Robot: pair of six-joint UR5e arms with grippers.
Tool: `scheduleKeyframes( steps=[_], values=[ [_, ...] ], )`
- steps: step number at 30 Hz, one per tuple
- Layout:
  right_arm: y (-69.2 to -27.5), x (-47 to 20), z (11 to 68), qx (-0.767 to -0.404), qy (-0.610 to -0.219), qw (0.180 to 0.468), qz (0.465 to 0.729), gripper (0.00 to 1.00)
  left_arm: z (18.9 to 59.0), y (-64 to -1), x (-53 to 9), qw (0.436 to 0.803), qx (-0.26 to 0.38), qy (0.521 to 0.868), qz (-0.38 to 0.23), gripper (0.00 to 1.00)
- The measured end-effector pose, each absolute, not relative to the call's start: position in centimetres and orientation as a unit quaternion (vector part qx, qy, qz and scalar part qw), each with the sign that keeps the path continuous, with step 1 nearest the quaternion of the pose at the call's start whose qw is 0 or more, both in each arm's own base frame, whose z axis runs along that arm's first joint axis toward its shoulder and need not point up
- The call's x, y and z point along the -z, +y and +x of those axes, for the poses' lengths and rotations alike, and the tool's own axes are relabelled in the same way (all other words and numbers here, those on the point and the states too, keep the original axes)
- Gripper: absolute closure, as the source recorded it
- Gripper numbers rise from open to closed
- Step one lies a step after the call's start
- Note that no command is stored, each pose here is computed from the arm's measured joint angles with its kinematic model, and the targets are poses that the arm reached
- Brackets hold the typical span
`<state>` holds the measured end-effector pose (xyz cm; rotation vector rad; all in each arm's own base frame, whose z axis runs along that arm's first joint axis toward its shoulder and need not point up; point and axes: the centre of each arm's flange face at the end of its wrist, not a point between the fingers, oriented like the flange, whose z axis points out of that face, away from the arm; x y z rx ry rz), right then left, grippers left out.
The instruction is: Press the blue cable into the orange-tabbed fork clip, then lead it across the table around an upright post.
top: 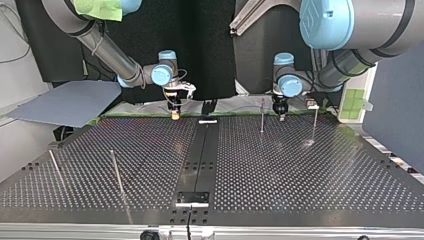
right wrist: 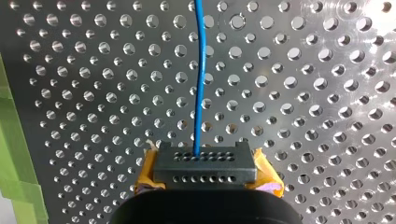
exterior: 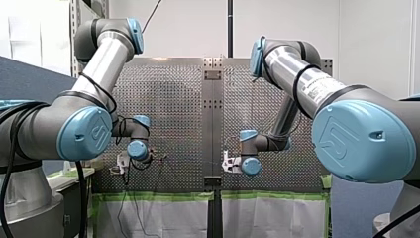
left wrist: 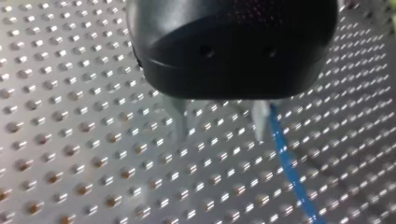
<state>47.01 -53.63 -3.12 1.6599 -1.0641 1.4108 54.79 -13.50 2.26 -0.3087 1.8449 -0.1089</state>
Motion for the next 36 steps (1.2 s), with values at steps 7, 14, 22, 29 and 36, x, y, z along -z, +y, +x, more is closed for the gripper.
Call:
scheduleKeyframes(
  steps=[7,14,22,29,36],
  values=[
    [-53.6,3.1,47.0,-0.544,-0.411,0.35,0.642,1.0,52.8,-14.1,-1.1,0.568,0.067,0.812,-0.115,0.0],
    [-53.6,3.1,47.0,-0.545,-0.412,0.35,0.641,1.0,49.8,-14.4,0.3,0.545,0.072,0.829,-0.102,0.0],
    [-53.6,3.2,47.0,-0.545,-0.412,0.348,0.641,1.0,47.2,-14.3,0.0,0.543,0.075,0.832,-0.091,0.0],
    [-53.5,3.2,47.1,-0.546,-0.412,0.347,0.642,1.0,45.6,-15.2,-2.0,0.563,0.112,0.813,-0.094,0.0],
    [-53.4,3.3,47.2,-0.545,-0.412,0.344,0.644,1.0,44.0,-16.5,-4.0,0.58,0.157,0.794,-0.094,0.0]
  ],
)
